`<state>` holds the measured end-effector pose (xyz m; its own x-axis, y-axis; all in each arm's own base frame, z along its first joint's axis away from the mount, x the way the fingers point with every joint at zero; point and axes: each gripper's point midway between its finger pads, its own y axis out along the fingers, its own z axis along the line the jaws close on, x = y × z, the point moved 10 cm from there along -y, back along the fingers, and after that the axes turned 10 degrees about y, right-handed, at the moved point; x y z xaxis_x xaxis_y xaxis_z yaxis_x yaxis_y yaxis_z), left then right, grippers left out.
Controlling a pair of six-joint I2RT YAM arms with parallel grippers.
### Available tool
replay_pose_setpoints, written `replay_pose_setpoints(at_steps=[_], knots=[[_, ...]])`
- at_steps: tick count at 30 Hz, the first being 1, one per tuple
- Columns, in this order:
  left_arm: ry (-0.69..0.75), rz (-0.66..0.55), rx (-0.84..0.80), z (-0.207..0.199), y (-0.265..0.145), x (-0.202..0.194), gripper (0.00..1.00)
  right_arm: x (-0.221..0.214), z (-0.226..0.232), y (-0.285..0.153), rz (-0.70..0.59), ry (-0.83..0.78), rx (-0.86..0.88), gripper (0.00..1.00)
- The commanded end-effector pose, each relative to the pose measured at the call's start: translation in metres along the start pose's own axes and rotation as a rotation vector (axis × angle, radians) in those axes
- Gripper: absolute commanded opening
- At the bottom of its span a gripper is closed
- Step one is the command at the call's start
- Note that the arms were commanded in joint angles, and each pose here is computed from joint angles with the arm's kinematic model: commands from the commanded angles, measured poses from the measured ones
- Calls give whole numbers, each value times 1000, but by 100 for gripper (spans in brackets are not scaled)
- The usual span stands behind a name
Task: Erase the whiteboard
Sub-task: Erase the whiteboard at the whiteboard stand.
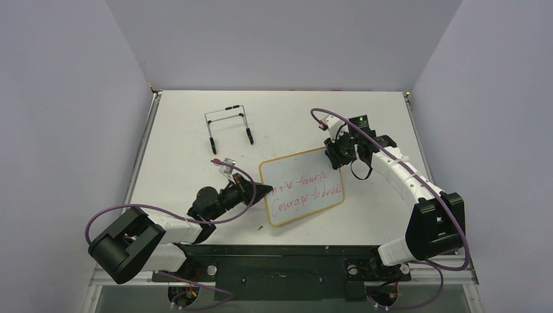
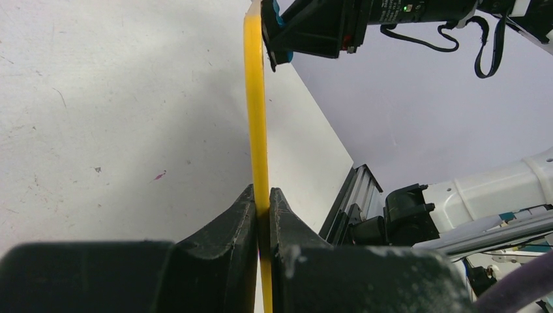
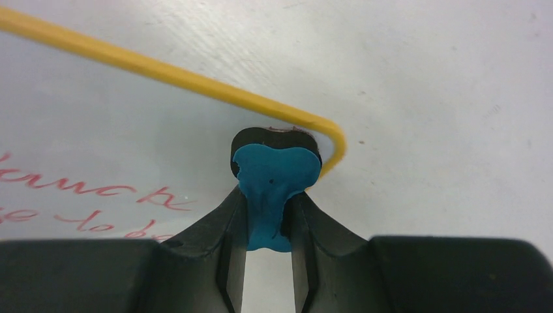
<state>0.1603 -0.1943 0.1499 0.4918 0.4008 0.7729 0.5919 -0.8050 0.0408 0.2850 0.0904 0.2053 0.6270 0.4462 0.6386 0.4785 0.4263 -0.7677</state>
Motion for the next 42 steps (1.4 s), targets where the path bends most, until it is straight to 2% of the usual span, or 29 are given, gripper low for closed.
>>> replay_pose_setpoints(at_steps=[1, 3, 8, 13, 15, 17, 21, 25, 28, 32, 37, 39, 42], knots=[[55, -83, -158, -23, 7, 20, 0, 6, -19, -1, -24, 39, -199, 0], [56, -83, -155, -23, 7, 20, 0, 2, -20, 0, 8, 31, -202, 0], [63, -87, -153, -24, 6, 21, 0, -15, 6, 4, 127, -102, 101, 0], [65, -89, -151, -24, 5, 22, 0, -13, 36, 4, 133, -233, 237, 0], [66, -90, -149, -24, 4, 21, 0, -7, 37, 2, 106, -222, 230, 0], [66, -89, -147, -23, 4, 21, 0, 6, 25, 0, 22, -159, 136, 0], [66, -88, -157, -24, 6, 22, 0, 10, -12, -12, -77, 41, -148, 0], [68, -85, -161, -25, 7, 23, 0, -1, -22, -7, -25, 55, -220, 0], [69, -85, -159, -25, 6, 23, 0, -10, -23, 0, 65, 14, -180, 0], [79, -91, -148, -25, 4, 24, 0, -24, -6, 3, 165, -91, 14, 0], [84, -89, -145, -25, 3, 24, 0, -23, 28, 3, 166, -270, 196, 0], [85, -88, -145, -24, 3, 23, 0, -16, 34, 1, 137, -276, 216, 0], [83, -85, -145, -23, 3, 22, 0, -3, 24, -1, 62, -180, 114, 0]])
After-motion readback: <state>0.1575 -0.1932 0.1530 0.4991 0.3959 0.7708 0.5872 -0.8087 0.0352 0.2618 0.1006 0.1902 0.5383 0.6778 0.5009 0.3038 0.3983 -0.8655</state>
